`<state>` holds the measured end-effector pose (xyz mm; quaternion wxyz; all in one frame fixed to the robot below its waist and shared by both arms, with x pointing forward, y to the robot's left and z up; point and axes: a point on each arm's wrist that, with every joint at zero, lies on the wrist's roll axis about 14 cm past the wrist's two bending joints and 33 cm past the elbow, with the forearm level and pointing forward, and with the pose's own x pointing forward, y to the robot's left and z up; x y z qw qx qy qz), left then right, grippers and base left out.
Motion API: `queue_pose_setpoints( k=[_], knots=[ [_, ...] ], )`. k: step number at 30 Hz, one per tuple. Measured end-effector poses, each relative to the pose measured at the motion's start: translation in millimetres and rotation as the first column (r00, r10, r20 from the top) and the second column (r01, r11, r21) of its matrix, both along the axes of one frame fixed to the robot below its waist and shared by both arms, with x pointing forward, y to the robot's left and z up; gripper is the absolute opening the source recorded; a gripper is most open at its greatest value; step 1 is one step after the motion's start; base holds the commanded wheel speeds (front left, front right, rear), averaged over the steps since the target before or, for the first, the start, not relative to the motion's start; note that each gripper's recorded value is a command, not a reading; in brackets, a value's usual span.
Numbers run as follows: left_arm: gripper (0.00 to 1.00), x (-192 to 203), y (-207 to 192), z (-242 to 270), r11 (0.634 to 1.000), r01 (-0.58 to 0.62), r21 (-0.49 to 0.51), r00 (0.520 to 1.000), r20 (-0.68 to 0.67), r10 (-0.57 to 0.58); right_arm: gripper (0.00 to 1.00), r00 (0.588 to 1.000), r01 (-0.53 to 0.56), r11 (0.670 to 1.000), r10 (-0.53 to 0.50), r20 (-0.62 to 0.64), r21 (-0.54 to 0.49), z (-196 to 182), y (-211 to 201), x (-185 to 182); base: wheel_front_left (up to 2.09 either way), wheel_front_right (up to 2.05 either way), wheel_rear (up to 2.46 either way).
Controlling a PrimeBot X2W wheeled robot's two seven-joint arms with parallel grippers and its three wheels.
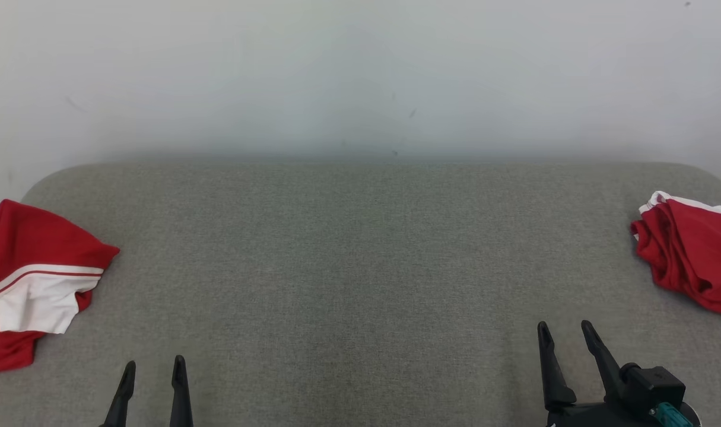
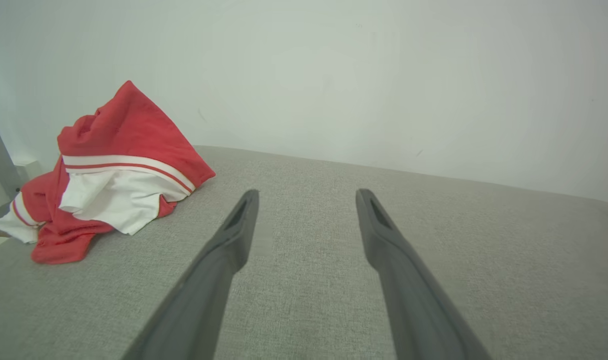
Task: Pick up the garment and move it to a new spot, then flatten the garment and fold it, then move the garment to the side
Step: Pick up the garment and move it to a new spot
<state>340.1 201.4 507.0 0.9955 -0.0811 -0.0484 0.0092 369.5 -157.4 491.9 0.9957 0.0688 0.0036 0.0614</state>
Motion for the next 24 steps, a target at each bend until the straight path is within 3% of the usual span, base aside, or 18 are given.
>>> queue_pose_setpoints(
  k=[13, 22, 24],
  knots=[
    [1.00, -50, 62, -2, 0.977, -0.213, 0.025, 0.977, -0.005, 0.213, 1.00, 0.973, -0.228, 0.972, 0.229, -0.010, 0.048, -5, 81, 12, 0.00, 0.00, 0.00],
    [1.00, -106, 110, -7, 0.918, -0.394, 0.037, 0.919, -0.017, 0.395, 1.00, 0.916, -0.399, 0.916, 0.400, -0.025, 0.052, -10, 143, 13, 0.00, 0.00, 0.00],
    [1.00, -126, 126, -6, 0.888, -0.458, 0.034, 0.889, -0.012, 0.458, 1.00, 0.888, -0.459, 0.887, 0.460, -0.020, 0.049, -7, 166, 12, 0.00, 0.00, 0.00]
  ],
)
